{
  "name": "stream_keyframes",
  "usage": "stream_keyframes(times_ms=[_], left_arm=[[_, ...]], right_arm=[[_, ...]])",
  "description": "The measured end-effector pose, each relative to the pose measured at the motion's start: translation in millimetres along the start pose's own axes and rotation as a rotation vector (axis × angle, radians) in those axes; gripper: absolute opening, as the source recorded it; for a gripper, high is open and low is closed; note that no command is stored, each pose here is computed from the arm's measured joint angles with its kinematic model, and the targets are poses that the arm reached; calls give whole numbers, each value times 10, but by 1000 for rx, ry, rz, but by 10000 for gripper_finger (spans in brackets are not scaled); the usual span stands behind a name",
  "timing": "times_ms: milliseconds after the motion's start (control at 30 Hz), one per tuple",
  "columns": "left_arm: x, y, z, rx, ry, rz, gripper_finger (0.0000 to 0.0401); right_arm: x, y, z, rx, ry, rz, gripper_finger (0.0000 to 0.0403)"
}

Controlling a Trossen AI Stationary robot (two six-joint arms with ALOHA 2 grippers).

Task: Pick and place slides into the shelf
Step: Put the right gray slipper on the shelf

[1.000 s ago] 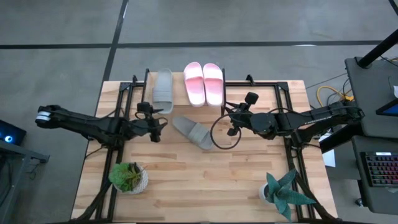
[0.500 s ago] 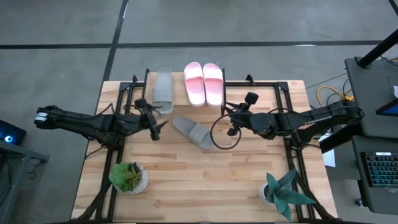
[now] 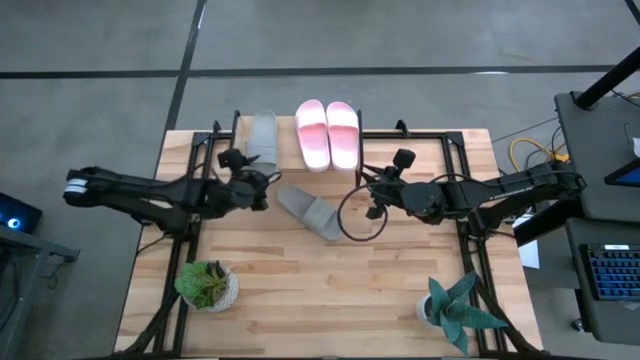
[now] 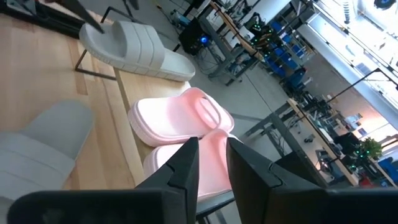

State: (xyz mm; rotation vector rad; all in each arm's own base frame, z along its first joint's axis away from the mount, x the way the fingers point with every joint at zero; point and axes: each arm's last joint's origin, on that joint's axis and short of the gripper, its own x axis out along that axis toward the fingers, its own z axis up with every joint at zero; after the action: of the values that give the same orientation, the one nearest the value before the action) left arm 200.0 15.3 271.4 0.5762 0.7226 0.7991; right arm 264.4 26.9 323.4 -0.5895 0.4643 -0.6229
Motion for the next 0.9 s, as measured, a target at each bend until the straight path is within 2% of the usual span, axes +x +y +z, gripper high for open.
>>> stream_keyframes(times_ms=[333, 667, 900], left_arm=[[212, 15, 26, 135, 93, 38, 299], [426, 48, -39, 157, 193, 66, 298], [506, 51, -28, 165, 223, 69, 257]], right_arm=[[0, 12, -29, -2, 21, 9, 74], [-1, 17, -38, -12, 28, 12, 69], [-1, 16, -38, -12, 28, 12, 73]])
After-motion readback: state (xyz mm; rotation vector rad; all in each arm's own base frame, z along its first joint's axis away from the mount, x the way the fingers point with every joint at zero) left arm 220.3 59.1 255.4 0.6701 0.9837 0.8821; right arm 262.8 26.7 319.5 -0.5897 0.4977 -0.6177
